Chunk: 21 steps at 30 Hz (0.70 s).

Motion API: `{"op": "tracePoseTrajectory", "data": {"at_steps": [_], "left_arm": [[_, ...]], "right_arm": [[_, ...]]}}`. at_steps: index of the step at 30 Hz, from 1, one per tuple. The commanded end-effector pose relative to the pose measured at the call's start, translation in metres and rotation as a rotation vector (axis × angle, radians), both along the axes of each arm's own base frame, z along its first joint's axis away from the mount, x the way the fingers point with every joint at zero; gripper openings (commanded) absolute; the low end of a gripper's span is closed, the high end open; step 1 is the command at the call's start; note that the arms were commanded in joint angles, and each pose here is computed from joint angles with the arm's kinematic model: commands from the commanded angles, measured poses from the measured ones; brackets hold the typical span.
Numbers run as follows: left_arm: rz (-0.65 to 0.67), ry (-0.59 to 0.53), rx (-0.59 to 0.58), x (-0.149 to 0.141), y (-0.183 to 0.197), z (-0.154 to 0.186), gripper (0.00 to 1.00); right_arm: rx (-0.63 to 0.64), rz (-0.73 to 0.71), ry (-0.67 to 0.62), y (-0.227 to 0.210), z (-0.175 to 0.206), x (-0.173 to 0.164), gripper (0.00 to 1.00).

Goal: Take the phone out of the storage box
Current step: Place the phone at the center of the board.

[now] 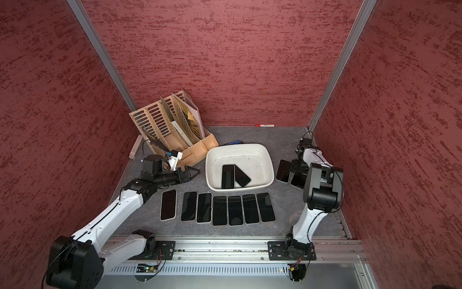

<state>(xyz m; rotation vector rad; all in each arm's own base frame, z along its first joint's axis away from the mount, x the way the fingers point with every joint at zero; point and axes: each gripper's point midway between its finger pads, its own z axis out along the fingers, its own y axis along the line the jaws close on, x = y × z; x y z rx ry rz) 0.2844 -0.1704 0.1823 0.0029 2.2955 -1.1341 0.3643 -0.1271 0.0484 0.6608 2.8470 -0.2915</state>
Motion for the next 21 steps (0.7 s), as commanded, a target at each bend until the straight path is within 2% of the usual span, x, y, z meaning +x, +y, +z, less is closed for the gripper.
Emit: {"op": "tracePoseTrajectory", "data": {"at_steps": [1,9,21], "left_arm": [[0.017,-0.014,-0.026,0.007,0.001,0.003,1.00],[0.040,-0.003,-0.049,0.010,0.001,0.003,1.00],[0.066,0.000,-0.038,0.003,0.007,0.009,1.00]], "right_arm": [[-0.047,0.077,-0.062,-0.006,0.007,0.012,0.77],[0.015,0.172,-0.073,0.007,-0.012,0.019,0.78],[0.093,0.172,-0.054,0.020,-0.037,0.021,0.79]]}}
